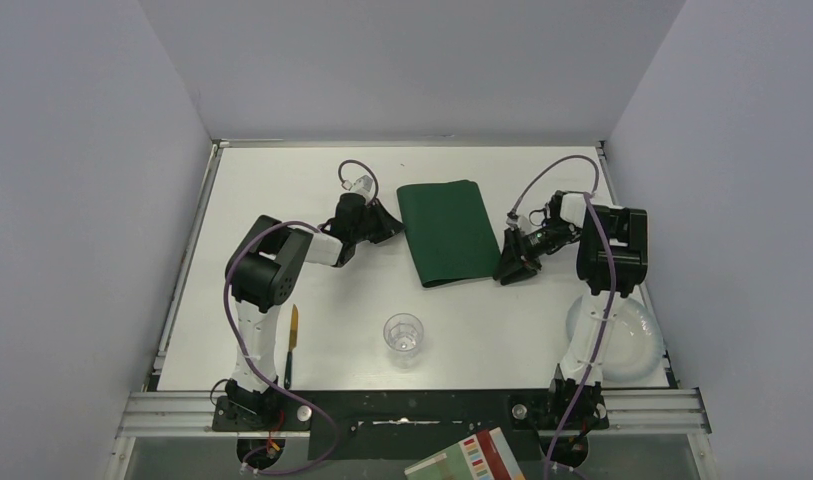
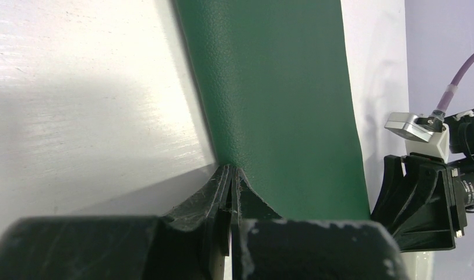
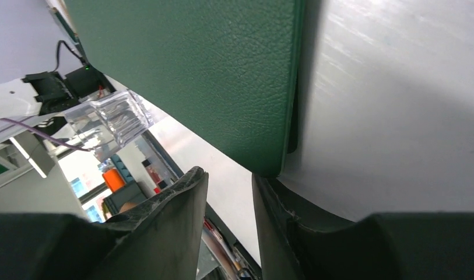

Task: Set the dinner table for one person
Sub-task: Adjust the napkin at the center of the board.

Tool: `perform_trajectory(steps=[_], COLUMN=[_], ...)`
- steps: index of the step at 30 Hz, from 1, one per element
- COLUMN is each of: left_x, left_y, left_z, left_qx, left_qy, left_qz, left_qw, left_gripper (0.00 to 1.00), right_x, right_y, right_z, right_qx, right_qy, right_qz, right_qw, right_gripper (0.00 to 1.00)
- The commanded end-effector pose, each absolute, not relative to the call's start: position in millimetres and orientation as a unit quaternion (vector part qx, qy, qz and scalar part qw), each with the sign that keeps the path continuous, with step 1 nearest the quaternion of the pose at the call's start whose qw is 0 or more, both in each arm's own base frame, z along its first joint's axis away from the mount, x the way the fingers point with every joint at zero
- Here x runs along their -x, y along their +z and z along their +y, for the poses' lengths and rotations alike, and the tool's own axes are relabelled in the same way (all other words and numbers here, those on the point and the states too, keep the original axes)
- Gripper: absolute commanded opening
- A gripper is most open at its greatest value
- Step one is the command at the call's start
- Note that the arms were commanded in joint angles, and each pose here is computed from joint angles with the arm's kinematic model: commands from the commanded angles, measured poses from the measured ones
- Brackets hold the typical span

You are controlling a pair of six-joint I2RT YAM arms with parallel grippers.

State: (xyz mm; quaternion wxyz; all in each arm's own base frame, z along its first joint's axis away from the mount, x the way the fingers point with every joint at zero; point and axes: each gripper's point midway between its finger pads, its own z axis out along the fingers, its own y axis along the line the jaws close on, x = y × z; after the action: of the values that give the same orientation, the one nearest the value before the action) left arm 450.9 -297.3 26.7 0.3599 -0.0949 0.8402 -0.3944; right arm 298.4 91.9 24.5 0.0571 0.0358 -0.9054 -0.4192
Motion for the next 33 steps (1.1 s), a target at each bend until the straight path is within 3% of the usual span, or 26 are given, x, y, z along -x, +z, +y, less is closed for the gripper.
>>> perform_trajectory(steps=[1, 11, 33], left_x=[-452, -451, -451], left_y=[32, 30, 32], left_z=[-291, -290, -288], left_qx=[0.088, 0.09, 0.089], left_qy=[-0.385, -0.384, -0.381], left_qz=[0.842, 0.842, 0.843], left_qw=[0.369, 0.367, 0.37], left_gripper=[0.0, 0.0, 0.0], right_x=[-334, -327, -342], right_y=[-11, -14, -41], right_z=[62, 32, 37], right_qx=[-0.119, -0.113, -0.082], right_qy=[-0.286, -0.238, -0.249], right_qz=[-0.95, -0.964, -0.964], right_qw=[-0.023, -0.046, -0.054], right_gripper=[0.38, 0.49, 0.49])
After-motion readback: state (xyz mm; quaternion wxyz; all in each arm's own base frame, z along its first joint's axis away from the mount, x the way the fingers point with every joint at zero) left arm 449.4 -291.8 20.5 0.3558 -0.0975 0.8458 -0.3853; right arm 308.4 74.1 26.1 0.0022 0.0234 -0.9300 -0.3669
